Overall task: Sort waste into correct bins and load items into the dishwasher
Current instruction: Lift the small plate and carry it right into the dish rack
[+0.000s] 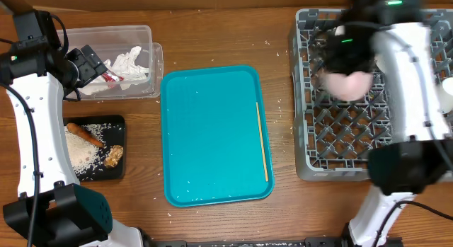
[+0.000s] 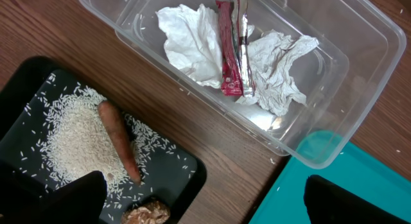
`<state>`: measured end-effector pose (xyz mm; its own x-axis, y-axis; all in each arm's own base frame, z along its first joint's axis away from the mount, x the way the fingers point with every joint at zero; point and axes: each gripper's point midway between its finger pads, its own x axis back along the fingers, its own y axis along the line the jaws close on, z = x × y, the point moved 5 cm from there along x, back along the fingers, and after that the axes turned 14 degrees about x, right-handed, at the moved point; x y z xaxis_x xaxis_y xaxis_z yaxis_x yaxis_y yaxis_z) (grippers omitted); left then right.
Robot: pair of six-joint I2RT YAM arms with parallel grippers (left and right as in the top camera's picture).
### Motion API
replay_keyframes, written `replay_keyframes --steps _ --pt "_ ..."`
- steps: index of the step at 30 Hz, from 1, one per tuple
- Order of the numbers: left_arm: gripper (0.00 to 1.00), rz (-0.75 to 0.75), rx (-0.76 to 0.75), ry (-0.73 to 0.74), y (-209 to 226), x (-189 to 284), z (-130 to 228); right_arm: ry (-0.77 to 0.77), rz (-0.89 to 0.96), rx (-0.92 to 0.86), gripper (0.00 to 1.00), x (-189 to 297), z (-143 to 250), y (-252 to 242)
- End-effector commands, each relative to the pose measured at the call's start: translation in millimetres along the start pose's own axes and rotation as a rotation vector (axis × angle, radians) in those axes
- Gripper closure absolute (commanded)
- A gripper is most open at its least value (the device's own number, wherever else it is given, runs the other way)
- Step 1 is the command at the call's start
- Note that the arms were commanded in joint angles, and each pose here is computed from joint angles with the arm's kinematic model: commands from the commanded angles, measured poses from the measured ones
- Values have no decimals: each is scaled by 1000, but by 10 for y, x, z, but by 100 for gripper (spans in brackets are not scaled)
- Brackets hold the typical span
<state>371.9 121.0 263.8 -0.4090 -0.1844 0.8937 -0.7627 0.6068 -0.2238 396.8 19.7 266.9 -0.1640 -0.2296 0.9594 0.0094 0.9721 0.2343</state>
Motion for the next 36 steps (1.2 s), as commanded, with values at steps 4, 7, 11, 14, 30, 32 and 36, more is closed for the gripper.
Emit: replay_keyframes --steps 4,7,11,14,30,32,36 --pt "0 -4 19 6 12 -31 -2 -310 -432 156 96 688 -114 -420" --pt "0 -4 19 6 12 -31 -2 -393 -522 168 96 817 -110 -620" --pt "0 -4 19 6 12 -31 -2 -432 -582 140 96 799 -104 -847" --pt "0 -4 19 6 12 -31 -2 -429 -612 98 96 669 -92 -983" --pt "0 -4 19 6 12 -31 -2 -458 -734 -43 96 -44 62 -1473" --pt "0 -4 19 6 12 -31 -2 -467 -729 -59 96 -23 85 -1540" --pt "0 -4 19 6 12 -31 -2 -465 -725 -80 96 -29 124 -1597"
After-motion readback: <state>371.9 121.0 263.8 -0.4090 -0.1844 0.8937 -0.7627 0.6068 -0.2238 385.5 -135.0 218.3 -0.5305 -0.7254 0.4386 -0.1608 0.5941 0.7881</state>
